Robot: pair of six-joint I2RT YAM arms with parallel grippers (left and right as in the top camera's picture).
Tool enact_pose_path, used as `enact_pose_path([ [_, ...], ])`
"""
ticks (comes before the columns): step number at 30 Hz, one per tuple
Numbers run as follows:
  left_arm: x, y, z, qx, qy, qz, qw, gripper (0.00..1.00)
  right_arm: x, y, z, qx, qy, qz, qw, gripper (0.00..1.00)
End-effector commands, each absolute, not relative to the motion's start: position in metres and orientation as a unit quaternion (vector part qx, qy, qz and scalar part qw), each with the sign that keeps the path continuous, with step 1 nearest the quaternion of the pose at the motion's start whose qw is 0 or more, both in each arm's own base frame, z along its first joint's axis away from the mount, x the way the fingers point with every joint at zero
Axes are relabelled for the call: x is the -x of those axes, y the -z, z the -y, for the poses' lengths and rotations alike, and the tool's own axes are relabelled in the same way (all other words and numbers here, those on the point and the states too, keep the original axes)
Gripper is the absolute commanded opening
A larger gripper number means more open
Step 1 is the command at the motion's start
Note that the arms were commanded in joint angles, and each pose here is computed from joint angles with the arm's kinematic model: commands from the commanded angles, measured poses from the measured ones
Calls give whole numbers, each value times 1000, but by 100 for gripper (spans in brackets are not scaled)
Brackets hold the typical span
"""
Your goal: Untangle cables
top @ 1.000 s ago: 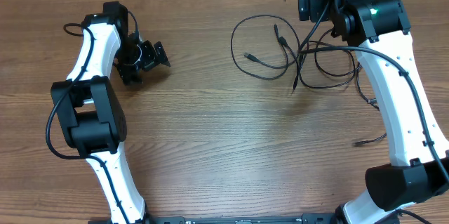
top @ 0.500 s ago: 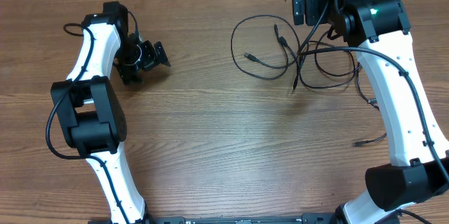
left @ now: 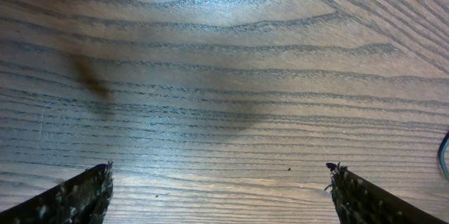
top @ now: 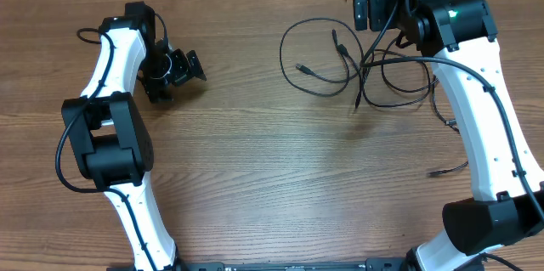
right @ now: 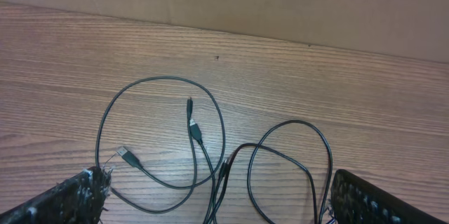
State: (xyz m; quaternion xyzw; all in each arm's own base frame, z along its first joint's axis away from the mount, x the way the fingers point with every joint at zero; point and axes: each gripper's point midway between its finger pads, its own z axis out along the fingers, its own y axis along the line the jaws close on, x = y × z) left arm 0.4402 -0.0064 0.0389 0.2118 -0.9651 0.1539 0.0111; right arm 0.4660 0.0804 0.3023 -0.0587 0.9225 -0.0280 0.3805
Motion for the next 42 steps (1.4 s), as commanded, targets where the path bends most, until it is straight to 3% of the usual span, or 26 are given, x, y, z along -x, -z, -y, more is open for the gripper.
enact_pose_path([
  [1,-444,-40,8,-202,-151,968,5,100,-467,-308,-82,57,25,-920,387,100],
  [22,-445,-45,5,-202,-148,968,-3,100,-467,-308,-82,57,25,-920,387,100],
  [25,-449,-75,7,-195,-152,968,-37,99,-467,-308,-82,57,25,-920,387,100],
  [31,-444,-188,7,-173,-164,957,-167,100,-467,-308,-82,57,25,-920,387,100],
  [36,-419,-275,10,-153,-172,936,-268,100,-467,-308,-82,57,25,-920,387,100],
  [42,-383,-345,13,-134,-177,908,-354,100,-467,-308,-82,57,25,-920,387,100],
])
